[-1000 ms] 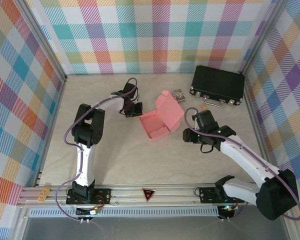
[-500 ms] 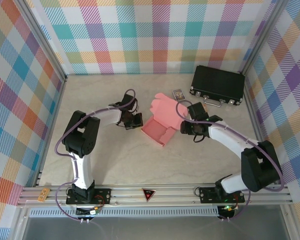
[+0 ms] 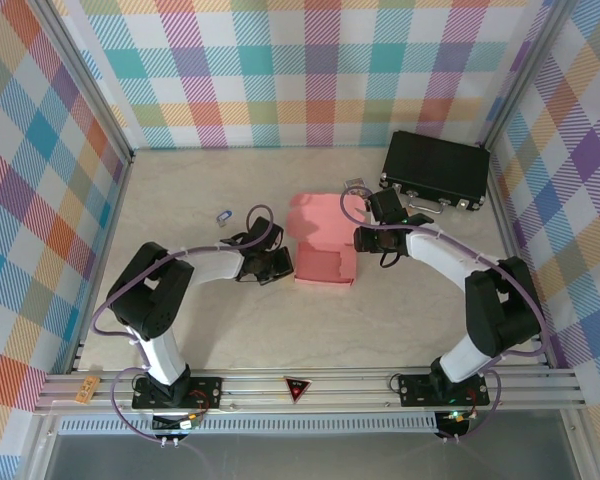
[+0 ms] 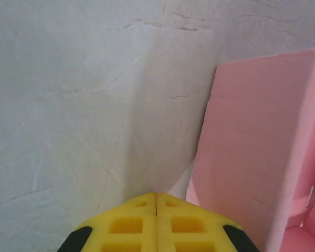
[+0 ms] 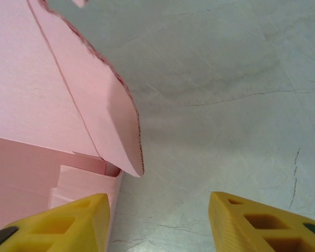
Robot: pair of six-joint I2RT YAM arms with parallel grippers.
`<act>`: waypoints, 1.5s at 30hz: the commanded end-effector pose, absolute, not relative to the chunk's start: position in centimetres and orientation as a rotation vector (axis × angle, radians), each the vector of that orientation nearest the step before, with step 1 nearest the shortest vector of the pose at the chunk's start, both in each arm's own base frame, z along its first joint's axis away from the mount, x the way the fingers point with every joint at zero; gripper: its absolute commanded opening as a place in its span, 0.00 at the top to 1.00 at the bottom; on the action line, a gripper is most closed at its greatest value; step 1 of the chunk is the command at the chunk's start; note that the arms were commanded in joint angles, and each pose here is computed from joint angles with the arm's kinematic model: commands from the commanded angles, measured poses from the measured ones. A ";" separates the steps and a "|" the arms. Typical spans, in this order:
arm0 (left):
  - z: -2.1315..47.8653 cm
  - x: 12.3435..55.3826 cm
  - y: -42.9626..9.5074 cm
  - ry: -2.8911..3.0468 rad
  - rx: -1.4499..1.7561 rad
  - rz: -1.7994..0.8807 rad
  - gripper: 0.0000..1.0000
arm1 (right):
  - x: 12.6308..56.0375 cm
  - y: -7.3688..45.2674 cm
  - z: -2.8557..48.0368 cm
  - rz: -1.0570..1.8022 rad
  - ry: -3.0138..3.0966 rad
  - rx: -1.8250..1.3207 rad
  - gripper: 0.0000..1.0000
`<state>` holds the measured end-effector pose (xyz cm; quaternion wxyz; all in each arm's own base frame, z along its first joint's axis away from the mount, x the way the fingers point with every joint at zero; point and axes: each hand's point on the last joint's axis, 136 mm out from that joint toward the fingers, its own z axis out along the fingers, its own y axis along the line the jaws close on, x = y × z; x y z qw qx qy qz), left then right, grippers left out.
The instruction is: Fold the paper box
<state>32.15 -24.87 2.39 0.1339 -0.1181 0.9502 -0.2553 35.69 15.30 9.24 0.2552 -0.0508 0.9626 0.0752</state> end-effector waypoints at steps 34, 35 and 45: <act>3.4 31.6 -29.2 2.690 -0.270 -0.910 0.93 | 30.4 17.7 5.4 0.750 2.743 0.107 0.74; 3.4 31.6 -29.3 2.692 -0.266 -0.912 0.93 | 30.4 17.6 5.3 0.738 2.751 0.100 0.74; 2.7 31.3 -29.4 2.708 -0.265 -0.906 0.94 | 30.4 16.9 4.6 0.627 2.823 0.027 0.76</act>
